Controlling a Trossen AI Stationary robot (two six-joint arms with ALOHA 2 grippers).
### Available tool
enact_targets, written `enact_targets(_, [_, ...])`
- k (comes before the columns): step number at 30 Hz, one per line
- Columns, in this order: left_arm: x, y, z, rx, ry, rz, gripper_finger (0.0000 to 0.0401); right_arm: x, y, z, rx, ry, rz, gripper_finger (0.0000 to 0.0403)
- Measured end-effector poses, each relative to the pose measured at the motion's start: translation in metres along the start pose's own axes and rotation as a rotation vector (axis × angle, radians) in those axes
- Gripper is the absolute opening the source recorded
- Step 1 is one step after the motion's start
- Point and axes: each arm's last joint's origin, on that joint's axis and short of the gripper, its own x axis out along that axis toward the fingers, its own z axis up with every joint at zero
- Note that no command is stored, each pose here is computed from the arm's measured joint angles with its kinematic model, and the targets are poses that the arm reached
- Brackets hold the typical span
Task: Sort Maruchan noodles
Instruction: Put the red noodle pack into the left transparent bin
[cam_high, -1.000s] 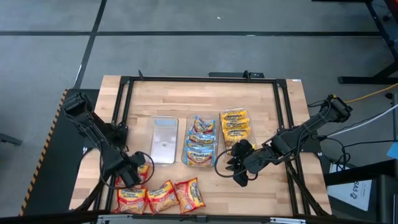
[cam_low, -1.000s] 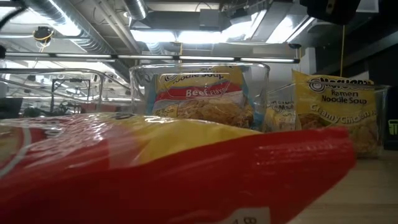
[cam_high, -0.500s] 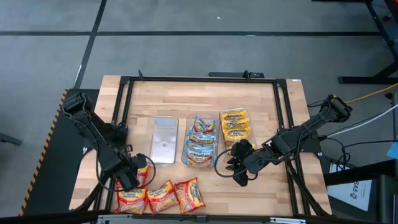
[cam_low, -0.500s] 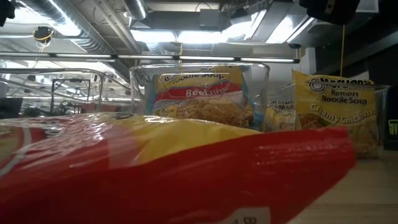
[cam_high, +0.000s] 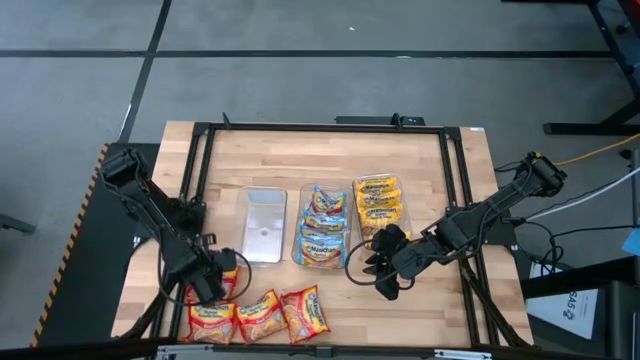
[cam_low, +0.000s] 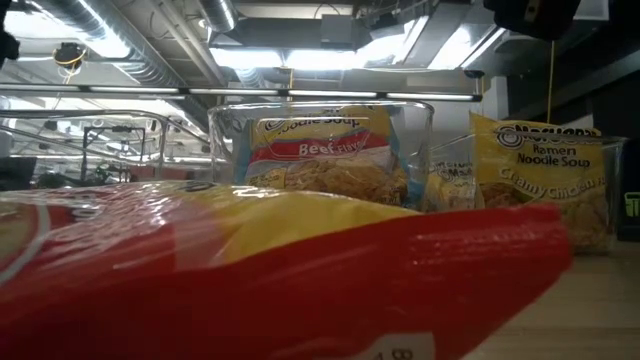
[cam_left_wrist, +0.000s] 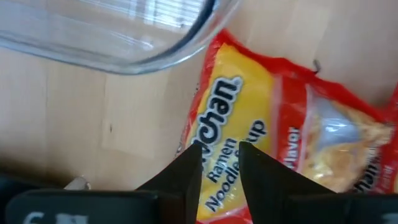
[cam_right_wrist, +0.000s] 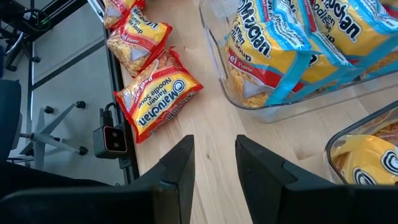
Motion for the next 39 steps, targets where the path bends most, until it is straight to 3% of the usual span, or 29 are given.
enact_targets(11, [0.024, 0.013, -0.008, -0.010, 0.025, 0.031, 0.0113, 0.000, 0.000, 0.000, 0.000, 0.000, 0.000, 0.0115])
enact_targets(20, [0.029, 0.018, -0.009, -0.091, 0.058, 0.041, 0.0114, 0.000, 0.000, 0.000, 0.000, 0.000, -0.001, 0.0115])
enact_targets(32, [0.030, 0.011, -0.006, -0.007, 0.002, -0.015, 0.0113, 0.000, 0.000, 0.000, 0.000, 0.000, -0.001, 0.0115])
enact_targets(36, [0.030, 0.011, -0.005, -0.023, 0.003, -0.024, 0.0085, 0.000, 0.000, 0.000, 0.000, 0.000, -0.001, 0.0115])
enact_targets(39, [0.030, 0.011, -0.005, -0.025, 0.004, -0.024, 0.0035, 0.000, 0.000, 0.000, -0.003, 0.000, -0.001, 0.0115])
